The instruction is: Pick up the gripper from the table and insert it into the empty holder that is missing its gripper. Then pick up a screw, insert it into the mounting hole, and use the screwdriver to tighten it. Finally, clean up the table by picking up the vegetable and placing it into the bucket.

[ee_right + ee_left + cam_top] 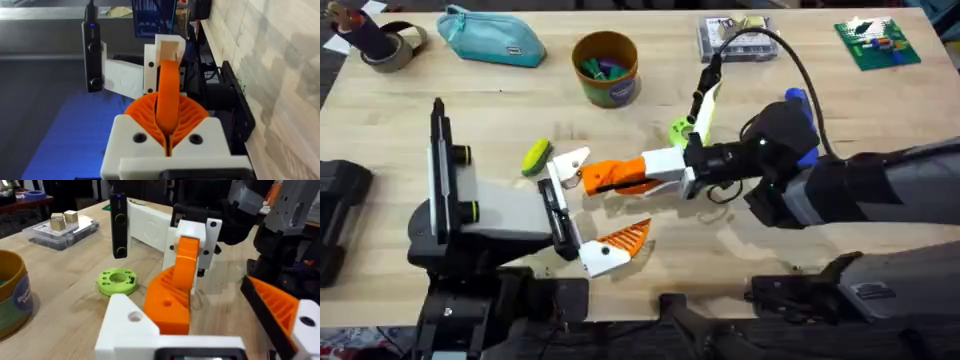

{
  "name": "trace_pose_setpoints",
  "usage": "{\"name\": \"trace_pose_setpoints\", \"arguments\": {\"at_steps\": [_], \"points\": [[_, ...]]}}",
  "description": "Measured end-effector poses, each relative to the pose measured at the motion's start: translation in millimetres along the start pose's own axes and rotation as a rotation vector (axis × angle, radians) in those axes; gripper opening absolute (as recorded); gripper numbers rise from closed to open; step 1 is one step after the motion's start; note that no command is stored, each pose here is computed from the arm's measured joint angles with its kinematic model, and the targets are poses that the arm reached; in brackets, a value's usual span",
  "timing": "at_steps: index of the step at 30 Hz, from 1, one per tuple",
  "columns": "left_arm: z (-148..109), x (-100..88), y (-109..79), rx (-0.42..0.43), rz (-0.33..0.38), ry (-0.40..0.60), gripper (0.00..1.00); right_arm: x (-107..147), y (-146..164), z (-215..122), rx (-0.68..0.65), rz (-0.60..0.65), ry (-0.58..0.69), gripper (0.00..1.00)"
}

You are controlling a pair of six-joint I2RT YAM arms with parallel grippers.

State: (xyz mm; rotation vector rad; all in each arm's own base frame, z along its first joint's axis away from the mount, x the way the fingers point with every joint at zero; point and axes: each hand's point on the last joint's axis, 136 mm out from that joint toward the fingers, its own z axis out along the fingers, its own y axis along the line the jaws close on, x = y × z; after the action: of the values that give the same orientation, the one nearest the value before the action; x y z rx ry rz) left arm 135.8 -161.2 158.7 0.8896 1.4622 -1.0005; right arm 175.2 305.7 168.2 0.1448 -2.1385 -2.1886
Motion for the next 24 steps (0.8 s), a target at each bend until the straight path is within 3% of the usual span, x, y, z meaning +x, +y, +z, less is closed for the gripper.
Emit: {"name": "trace_pose_setpoints", "arguments": {"at_steps": [24], "points": [[-0.3,-0.2,1.4,-0.007,0.002,-0.001,0.986,0.6,3.9,2.6,-0.014,-0.048,-0.010,0.015]]}}
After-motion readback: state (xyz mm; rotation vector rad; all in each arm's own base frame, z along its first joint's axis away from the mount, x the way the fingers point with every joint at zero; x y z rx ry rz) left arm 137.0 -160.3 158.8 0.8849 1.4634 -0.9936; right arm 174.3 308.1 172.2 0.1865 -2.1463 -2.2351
